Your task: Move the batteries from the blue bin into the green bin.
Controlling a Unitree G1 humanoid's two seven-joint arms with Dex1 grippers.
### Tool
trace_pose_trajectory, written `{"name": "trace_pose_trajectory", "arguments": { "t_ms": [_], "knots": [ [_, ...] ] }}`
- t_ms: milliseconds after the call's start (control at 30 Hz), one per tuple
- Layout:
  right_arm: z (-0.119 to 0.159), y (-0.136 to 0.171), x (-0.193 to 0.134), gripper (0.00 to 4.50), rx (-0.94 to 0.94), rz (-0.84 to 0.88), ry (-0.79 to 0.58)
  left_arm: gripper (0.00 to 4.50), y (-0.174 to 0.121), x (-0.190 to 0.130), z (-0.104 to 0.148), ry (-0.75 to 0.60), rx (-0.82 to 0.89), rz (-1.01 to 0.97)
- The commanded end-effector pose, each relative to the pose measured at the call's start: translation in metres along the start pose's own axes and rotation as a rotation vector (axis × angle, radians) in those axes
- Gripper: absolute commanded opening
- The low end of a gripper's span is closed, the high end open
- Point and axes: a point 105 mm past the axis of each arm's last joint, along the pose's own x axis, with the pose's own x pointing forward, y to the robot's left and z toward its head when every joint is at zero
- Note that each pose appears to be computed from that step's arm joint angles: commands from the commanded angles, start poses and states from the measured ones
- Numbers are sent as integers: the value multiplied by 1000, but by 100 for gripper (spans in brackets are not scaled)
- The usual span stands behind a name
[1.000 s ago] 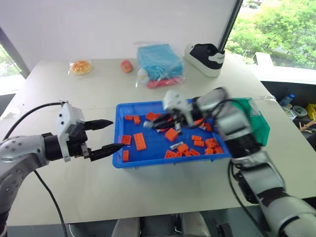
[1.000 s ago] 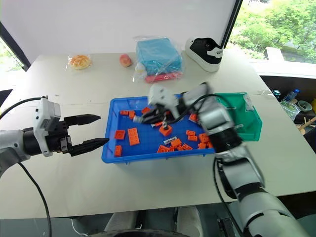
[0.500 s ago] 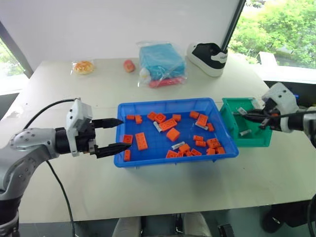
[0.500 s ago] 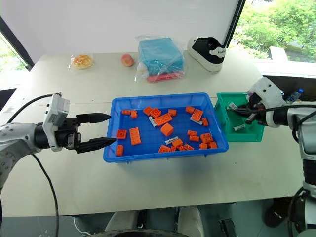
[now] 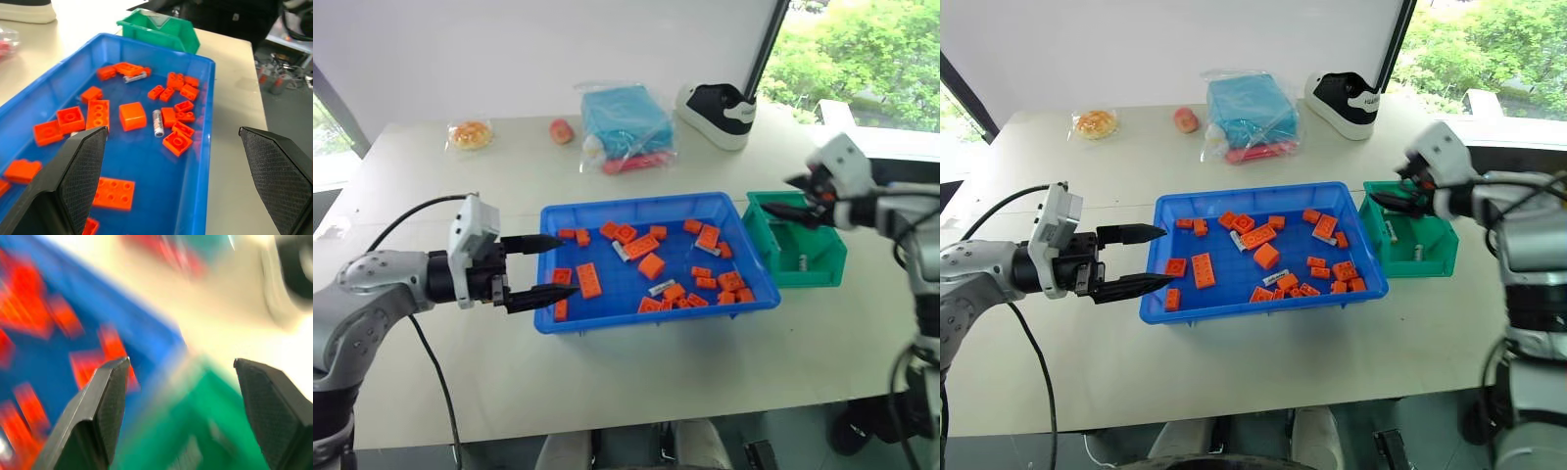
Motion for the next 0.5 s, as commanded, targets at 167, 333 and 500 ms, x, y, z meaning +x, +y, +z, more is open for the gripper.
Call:
{"name": "trace_pose_trajectory", "arguments": {
  "t_ms": [167, 333, 500],
  "knots": [
    [3, 94, 77, 360, 22, 291, 0, 450, -2, -5, 9, -19, 40, 44],
    [-12, 126, 110, 360, 22, 356, 72, 450, -1, -9, 10, -19, 46, 72],
    [-18, 134, 126, 360, 30, 380, 112, 450, 1, -11, 11, -25, 53, 96]
  ]
}}
